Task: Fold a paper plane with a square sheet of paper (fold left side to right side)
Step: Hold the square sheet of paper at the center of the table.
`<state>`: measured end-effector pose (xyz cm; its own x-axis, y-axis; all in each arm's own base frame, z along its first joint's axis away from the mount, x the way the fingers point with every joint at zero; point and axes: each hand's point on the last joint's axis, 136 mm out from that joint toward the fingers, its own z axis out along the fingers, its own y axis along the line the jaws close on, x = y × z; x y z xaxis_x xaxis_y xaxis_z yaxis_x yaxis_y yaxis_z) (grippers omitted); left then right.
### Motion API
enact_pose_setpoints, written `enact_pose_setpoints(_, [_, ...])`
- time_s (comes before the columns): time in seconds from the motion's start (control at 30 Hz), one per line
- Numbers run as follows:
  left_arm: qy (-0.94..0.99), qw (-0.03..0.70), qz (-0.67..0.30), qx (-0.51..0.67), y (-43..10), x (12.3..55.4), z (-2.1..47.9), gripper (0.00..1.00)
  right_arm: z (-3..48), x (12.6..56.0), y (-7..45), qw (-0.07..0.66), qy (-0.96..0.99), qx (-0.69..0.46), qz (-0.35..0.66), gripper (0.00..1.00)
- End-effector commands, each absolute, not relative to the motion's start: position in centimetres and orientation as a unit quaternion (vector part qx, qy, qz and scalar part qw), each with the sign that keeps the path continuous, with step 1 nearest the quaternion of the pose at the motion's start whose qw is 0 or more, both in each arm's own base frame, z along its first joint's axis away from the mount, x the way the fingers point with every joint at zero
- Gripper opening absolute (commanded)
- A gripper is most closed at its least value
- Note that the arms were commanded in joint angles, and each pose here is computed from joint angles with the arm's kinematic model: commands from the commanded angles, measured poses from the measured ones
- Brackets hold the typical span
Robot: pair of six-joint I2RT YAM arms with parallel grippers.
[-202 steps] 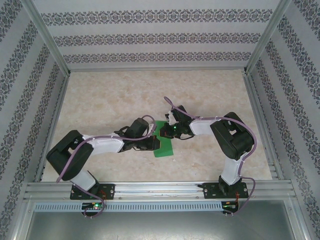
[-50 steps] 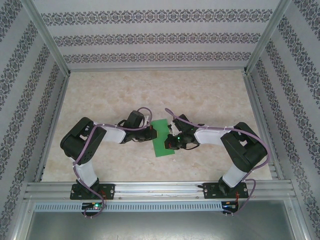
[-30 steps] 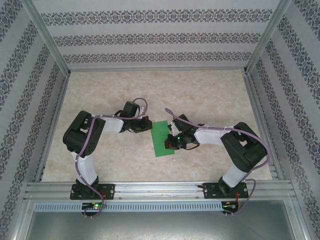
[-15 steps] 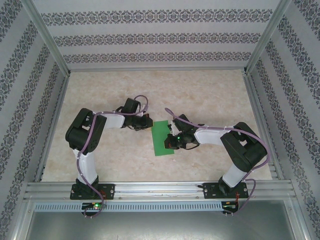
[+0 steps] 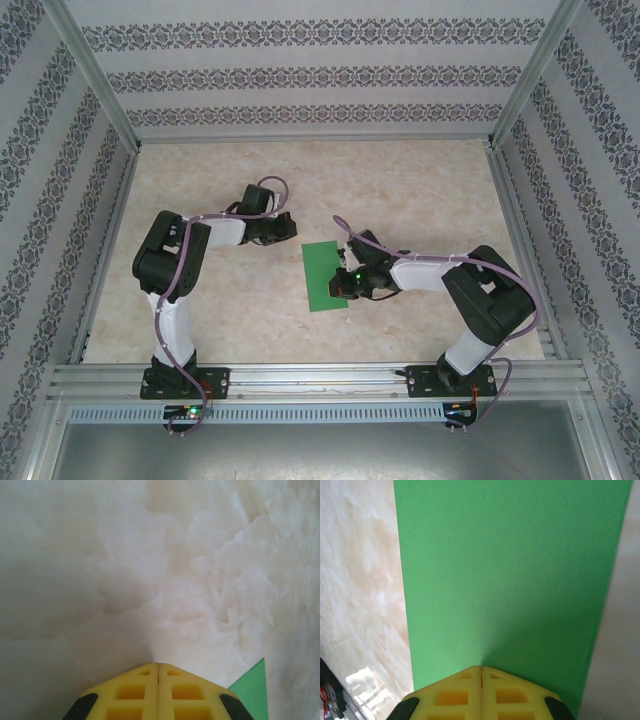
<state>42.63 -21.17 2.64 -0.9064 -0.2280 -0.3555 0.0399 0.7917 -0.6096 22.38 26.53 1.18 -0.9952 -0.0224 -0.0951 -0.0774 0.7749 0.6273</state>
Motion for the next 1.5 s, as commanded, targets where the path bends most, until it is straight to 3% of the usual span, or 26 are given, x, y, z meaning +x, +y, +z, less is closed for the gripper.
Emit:
enact_pose_setpoints(0.0, [0.914, 0.256, -0.313, -0.033, -20.6, 42.5, 6.1, 0.02, -3.1, 19.3, 22.7, -0.010, 0.969, 0.025, 0.247, 0.00])
enact_pose_setpoints(0.27, [0.909, 0.244, -0.339, -0.008, -23.1, 36.1, 8.8, 0.02, -2.3, 20.2, 23.8, 0.016, 0.959, 0.042, 0.281, 0.00])
enact_pose_setpoints(0.53, [0.914, 0.198, -0.353, 0.003, -25.9, 31.5, 7.1, 0.02, -2.3, 20.3, 23.9, 0.019, 0.959, 0.035, 0.281, 0.00])
enact_pose_setpoints(0.83, [0.917, 0.159, -0.364, 0.022, -28.1, 30.2, 4.6, 0.02, -2.5, 20.2, 24.0, 0.017, 0.960, 0.028, 0.278, 0.00])
enact_pose_setpoints(1.3, [0.937, 0.144, -0.318, 0.011, -26.9, 29.8, 1.6, 0.02, -1.8, 20.4, 24.5, 0.024, 0.956, 0.018, 0.292, 0.00])
enact_pose_setpoints(1.47, [0.943, 0.138, -0.303, 0.013, -26.5, 29.3, 0.7, 0.02, 0.2, 21.2, 25.8, 0.035, 0.946, 0.004, 0.323, 0.06])
